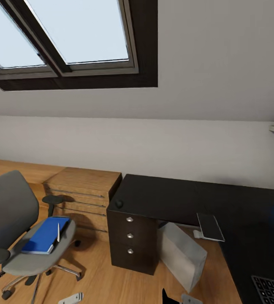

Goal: In the bedroom, organize the workspace by keeping the computer under the desk, ensuring the monitor is on the desk, placing the keyboard on the desk next to the monitor, placing the mouse on the desk next to the keyboard, moving the folder from the swivel chair onto the desk next to the mouse, stacking the notebook on top of the folder with the pen on top of the notebook, and positioning the swivel chair next to the desk.

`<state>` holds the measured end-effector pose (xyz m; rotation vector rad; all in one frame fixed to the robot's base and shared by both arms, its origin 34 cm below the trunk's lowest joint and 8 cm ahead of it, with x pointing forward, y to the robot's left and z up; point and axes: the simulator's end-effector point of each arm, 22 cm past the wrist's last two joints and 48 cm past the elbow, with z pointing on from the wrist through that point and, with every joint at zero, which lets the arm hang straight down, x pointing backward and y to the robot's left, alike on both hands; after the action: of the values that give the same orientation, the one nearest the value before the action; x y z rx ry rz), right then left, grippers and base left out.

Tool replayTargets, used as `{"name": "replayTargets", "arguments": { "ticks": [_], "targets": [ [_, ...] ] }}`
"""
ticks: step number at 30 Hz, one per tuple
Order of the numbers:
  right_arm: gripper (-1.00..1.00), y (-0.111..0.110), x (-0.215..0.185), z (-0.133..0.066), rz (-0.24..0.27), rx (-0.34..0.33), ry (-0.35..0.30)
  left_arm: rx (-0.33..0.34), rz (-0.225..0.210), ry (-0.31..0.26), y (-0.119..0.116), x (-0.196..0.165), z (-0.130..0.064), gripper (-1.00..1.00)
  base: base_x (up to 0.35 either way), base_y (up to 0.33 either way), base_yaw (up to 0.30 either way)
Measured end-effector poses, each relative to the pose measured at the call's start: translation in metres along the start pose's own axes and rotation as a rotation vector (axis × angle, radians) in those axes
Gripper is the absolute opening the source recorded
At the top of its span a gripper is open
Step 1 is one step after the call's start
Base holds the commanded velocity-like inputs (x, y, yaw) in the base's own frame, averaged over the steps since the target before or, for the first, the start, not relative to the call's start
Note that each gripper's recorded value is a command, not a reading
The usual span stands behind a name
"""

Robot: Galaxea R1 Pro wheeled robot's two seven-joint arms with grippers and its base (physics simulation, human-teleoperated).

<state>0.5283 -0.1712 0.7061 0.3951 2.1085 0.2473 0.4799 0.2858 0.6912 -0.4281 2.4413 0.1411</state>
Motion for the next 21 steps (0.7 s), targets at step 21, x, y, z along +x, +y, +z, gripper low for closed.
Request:
{"name": "replayTargets", "arguments": {
  "ticks": [21],
  "targets": [
    [1.0,0.0003,0.0007,0.0003,0.002,0.0,0.002,-0.002,-0.001,-0.001,0.0011,-0.001,0.0005,1.0,0.241,0.0,0.0]
  ]
}}
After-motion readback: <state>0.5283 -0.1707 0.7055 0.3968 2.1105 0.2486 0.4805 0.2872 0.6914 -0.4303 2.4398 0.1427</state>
